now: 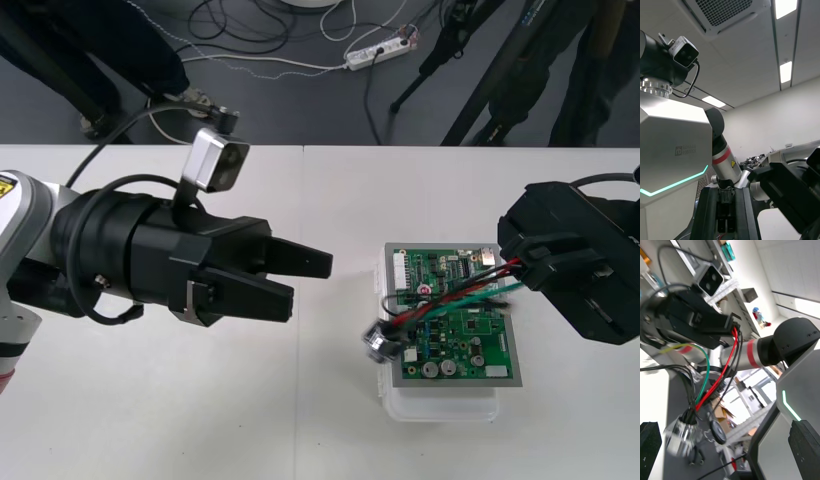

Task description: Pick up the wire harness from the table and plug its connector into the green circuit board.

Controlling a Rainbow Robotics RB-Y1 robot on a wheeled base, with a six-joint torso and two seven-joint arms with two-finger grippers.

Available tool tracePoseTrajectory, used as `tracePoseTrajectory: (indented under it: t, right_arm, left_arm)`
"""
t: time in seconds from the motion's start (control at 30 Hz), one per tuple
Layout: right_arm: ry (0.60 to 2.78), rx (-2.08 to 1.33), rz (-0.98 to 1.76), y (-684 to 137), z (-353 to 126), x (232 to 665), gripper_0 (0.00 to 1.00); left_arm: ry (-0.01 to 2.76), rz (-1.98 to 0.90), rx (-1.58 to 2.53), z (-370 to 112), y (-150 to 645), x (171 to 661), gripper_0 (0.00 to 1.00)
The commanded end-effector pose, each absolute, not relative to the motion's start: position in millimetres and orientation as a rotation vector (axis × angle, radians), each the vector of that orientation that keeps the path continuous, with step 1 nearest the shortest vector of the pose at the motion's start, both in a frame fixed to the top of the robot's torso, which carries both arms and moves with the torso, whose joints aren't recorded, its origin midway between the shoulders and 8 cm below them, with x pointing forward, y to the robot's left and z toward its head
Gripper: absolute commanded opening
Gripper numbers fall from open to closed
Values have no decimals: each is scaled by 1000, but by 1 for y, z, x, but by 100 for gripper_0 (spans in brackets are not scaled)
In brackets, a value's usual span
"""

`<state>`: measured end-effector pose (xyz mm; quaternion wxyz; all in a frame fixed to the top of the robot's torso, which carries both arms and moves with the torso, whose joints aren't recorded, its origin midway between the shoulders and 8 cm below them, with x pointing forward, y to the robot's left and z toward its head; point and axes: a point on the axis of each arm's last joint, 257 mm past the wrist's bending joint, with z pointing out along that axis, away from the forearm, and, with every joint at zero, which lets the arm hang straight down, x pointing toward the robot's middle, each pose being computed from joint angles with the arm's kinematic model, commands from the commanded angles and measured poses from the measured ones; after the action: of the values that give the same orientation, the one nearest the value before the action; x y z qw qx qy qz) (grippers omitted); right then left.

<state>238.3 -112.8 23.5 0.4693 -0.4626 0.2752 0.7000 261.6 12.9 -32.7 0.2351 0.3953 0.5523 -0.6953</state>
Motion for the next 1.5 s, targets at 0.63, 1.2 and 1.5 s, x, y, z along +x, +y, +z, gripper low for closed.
tracePoseTrajectory:
  t: [0.63,1.2,1.5]
  right_arm:
    - [906,-1092,1545,-171,17,274,0]
    - [925,-1196,1337,-139,1,282,0]
    - [921,-1146,1255,-117,11,296,0]
  left_arm:
    - [1300,-1321,1106,-34,57,322,100]
    - [1132,-1108,1196,-8,45,319,100]
    - [1005,-1021,1308,8,43,312,100]
